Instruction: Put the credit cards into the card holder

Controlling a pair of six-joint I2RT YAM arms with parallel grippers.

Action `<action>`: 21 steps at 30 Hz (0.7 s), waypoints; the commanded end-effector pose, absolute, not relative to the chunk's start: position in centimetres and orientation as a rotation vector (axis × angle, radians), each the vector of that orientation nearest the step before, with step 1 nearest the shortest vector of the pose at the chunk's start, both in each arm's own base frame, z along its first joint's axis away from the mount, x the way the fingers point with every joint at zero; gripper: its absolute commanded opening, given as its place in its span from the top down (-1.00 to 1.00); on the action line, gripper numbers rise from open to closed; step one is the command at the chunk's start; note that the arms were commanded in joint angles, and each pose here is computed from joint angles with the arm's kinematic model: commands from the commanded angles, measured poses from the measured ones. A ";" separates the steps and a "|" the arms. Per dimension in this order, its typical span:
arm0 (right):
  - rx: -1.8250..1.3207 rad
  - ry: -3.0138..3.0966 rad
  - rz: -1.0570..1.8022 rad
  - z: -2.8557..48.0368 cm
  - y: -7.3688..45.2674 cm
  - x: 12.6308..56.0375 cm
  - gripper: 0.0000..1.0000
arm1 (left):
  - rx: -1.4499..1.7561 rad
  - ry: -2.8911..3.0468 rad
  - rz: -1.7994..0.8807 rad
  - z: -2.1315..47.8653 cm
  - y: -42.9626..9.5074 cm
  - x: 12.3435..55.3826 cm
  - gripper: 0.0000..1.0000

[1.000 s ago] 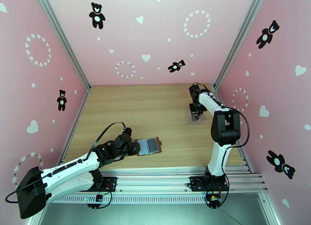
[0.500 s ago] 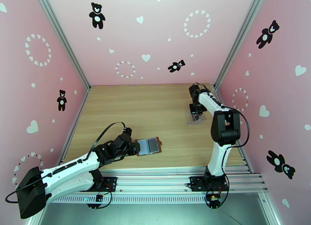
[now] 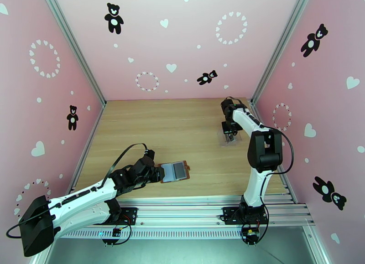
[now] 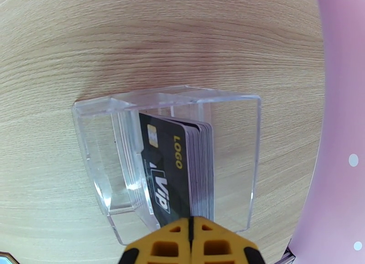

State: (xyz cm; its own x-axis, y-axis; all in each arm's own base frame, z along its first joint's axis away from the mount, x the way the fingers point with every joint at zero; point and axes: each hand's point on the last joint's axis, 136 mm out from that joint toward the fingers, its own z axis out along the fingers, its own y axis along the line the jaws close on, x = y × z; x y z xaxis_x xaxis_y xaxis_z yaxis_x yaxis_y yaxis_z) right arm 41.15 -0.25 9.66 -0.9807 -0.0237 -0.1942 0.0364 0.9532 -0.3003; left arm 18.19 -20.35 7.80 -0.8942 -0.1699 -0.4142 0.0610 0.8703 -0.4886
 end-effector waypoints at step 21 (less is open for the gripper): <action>0.028 2.781 -0.107 15.7 3.0 38.4 1.00 | -0.105 2.558 -0.735 8.5 -20.5 18.5 0.09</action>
State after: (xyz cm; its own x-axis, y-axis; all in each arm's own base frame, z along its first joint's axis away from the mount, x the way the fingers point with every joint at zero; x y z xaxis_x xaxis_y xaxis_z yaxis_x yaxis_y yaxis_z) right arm 39.22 2.36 13.08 -0.9571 -0.0109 -0.2894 0.0251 0.9924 -0.1202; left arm 18.19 -20.35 7.84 -0.8942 -0.1766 -0.4113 0.0550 0.8685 -0.4926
